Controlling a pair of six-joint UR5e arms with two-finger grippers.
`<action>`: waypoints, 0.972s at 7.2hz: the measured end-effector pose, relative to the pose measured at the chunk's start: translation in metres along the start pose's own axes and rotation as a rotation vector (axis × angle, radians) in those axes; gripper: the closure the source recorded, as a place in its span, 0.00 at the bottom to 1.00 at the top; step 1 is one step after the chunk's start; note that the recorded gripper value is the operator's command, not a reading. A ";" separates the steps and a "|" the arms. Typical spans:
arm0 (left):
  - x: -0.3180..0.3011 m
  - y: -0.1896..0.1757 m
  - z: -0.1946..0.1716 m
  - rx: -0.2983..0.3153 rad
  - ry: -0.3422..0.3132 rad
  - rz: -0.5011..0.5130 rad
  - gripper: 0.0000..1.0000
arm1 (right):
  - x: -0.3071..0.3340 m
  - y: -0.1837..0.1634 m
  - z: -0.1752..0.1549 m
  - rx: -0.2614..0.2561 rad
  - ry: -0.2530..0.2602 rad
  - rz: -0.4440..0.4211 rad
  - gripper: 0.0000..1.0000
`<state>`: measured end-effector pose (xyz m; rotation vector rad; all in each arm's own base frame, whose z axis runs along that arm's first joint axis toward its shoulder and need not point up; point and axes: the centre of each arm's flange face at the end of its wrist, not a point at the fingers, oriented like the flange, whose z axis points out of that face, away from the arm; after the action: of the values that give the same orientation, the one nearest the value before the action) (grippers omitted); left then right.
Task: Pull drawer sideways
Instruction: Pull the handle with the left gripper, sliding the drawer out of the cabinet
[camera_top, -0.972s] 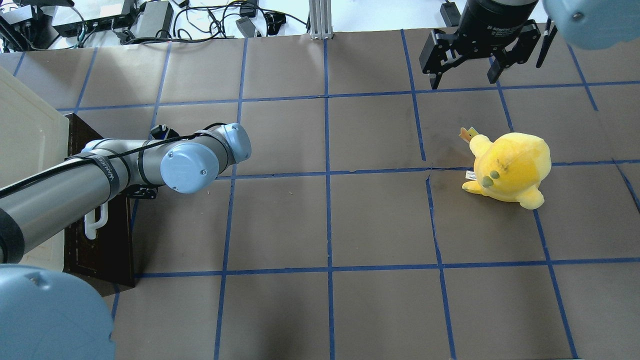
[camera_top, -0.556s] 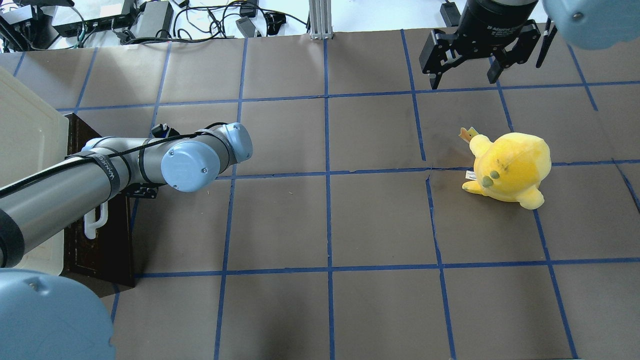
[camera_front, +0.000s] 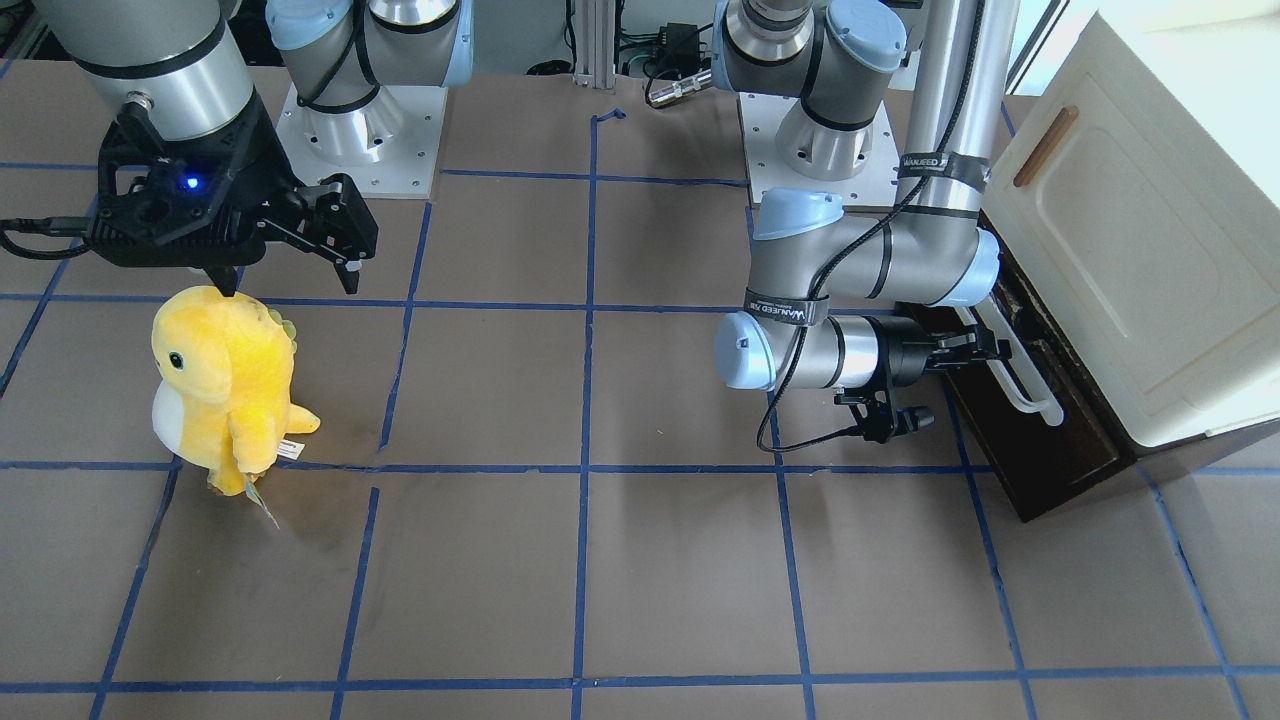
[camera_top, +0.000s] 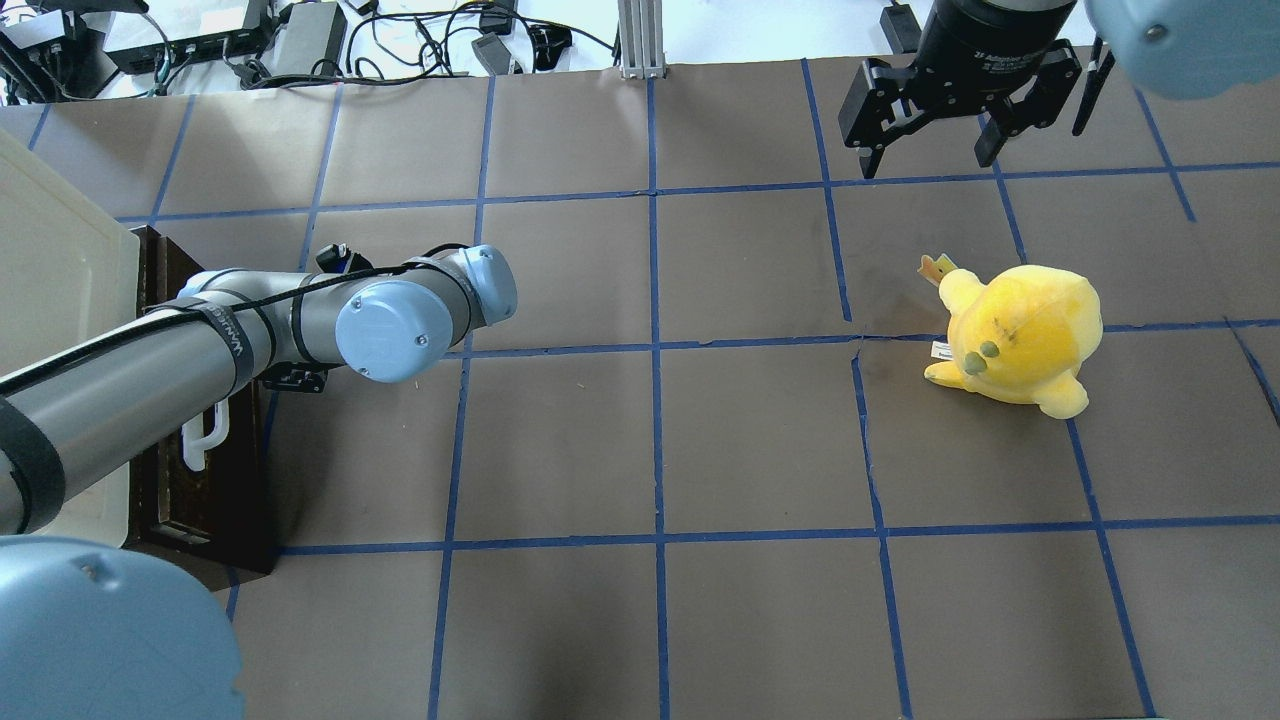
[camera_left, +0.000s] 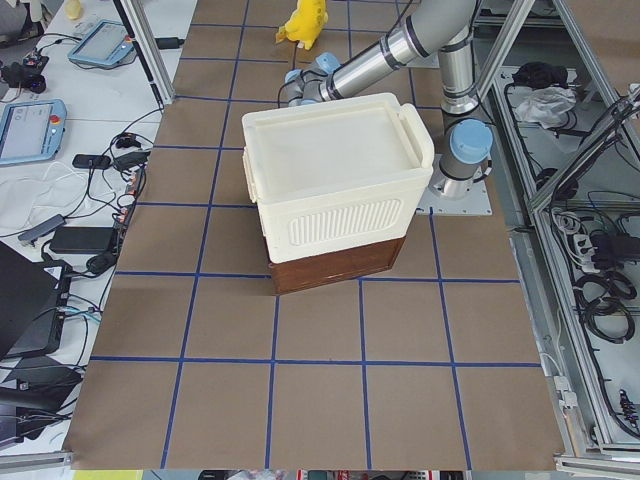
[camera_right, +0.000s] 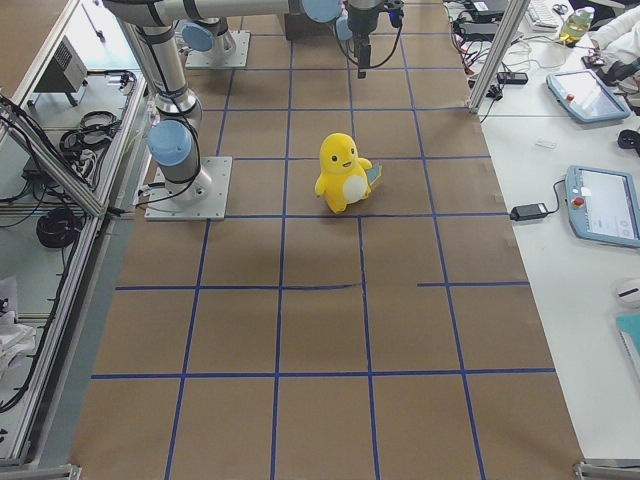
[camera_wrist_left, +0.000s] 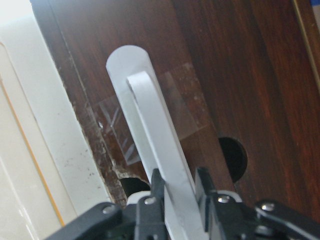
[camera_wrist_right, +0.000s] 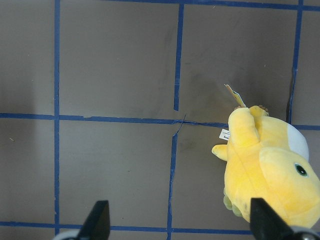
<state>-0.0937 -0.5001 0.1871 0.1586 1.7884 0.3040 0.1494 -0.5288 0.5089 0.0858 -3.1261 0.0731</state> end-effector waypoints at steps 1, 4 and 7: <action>0.001 0.000 -0.006 0.011 -0.003 0.000 0.73 | 0.000 0.000 0.000 0.000 0.000 0.000 0.00; 0.003 0.001 -0.018 0.035 -0.009 0.000 0.73 | 0.000 0.000 0.000 0.000 0.000 0.000 0.00; 0.003 0.002 -0.028 0.054 -0.013 0.002 0.73 | 0.000 0.000 0.000 0.000 0.000 0.000 0.00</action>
<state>-0.1214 -0.5006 0.1906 0.1999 1.7843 0.2559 0.1494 -0.5288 0.5089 0.0861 -3.1261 0.0730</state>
